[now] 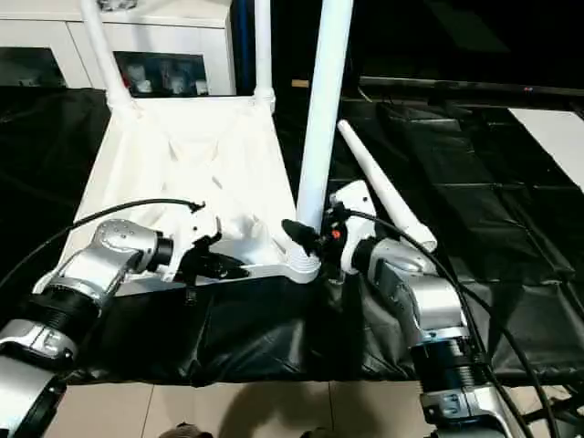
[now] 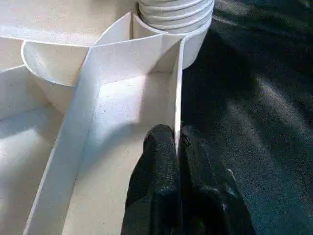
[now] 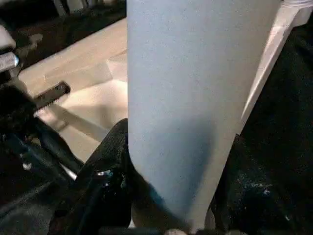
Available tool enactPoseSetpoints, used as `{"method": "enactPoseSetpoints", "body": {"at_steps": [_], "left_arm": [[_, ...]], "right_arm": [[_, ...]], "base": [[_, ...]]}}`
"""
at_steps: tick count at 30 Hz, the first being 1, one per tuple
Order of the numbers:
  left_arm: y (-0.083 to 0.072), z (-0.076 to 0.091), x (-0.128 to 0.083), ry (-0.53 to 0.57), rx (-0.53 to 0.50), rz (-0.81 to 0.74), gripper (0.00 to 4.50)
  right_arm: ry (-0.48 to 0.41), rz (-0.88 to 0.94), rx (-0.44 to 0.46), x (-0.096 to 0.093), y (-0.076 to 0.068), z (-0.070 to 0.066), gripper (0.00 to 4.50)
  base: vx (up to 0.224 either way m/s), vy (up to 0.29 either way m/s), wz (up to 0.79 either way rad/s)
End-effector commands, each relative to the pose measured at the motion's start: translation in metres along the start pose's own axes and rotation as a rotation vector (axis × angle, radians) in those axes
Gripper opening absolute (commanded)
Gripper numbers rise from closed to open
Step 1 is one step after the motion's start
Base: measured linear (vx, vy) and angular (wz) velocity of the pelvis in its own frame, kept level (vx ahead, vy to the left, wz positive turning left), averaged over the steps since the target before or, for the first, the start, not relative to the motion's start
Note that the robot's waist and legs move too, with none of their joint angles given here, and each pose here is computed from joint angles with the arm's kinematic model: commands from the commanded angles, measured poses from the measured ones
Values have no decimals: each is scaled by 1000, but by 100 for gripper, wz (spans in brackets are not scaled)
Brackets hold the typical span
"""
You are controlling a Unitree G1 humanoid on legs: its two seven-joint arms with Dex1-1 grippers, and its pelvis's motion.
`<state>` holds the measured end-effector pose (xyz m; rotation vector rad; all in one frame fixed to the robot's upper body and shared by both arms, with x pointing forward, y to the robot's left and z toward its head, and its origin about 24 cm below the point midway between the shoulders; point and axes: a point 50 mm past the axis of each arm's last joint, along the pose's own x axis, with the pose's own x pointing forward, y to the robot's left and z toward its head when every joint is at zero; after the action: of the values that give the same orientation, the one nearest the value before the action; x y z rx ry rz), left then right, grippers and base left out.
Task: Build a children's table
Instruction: Insert table leg to table base
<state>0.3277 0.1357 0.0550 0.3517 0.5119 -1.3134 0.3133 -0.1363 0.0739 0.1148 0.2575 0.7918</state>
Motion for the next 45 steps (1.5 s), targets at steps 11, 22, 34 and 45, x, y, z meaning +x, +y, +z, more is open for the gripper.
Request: {"method": "enactPoseSetpoints", "body": {"at_steps": [11,22,34,45], "left_arm": [[-3,8,4,-60,-7,-5,0],[2,12,7,-69,-5,43,0],[5,12,6,-52,15,56,0],[2,20,4,-35,99,-31,0]], "right_arm": [[-70,-46,253,-17,-9,-41,188],[-102,-127,168,-27,-3,-63,188],[41,-20,-93,-18,12,-57,188],[131,177,-79,-13,15,-65,188]], "base": [[0,0,0],[0,0,0],[0,0,0],[0,0,0]]}}
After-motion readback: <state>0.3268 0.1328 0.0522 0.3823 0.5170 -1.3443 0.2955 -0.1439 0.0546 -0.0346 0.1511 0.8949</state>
